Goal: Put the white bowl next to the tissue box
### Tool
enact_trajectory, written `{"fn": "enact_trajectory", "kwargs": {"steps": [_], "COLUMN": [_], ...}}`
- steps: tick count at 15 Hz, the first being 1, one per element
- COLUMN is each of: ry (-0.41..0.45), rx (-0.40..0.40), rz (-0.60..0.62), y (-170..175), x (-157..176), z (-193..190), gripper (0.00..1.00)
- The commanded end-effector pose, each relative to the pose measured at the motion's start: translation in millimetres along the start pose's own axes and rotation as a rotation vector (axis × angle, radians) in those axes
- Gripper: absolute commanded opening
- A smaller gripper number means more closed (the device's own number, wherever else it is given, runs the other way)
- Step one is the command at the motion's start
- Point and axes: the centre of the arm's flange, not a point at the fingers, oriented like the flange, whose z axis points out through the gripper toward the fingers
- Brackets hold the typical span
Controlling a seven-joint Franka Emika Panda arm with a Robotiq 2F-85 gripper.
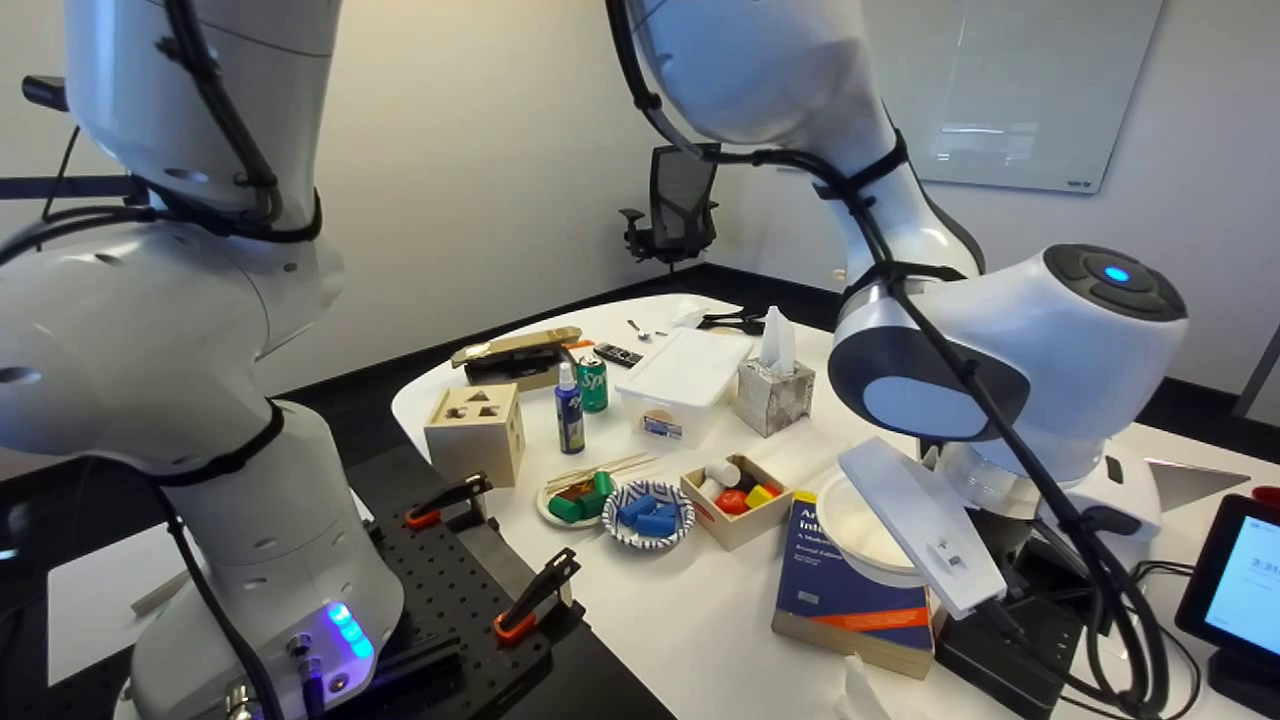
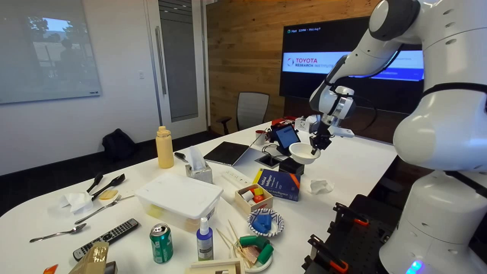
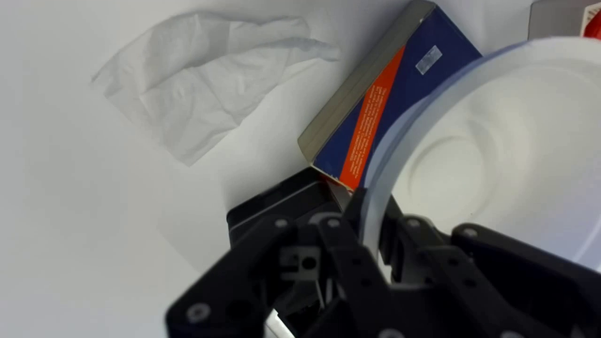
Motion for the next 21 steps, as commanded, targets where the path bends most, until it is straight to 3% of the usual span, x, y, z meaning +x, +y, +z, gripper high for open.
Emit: {"fn": "enact_trajectory", "kwargs": {"steps": [1, 5, 9, 15, 21], "ry": [-0.024, -0.078, -0.134, -0.083, -0.037], "rx": [0.036, 0.082, 0.096, 0.089, 0.101], "rz": [-0.045, -0.114, -0.175, -0.237, -0.302], "y": [-14, -50, -91, -143, -187], "x": [61, 118, 151, 187, 198], "z": [26, 66, 112, 170, 219], "gripper": [0.02, 0.02, 0.02, 0.02, 0.02]}}
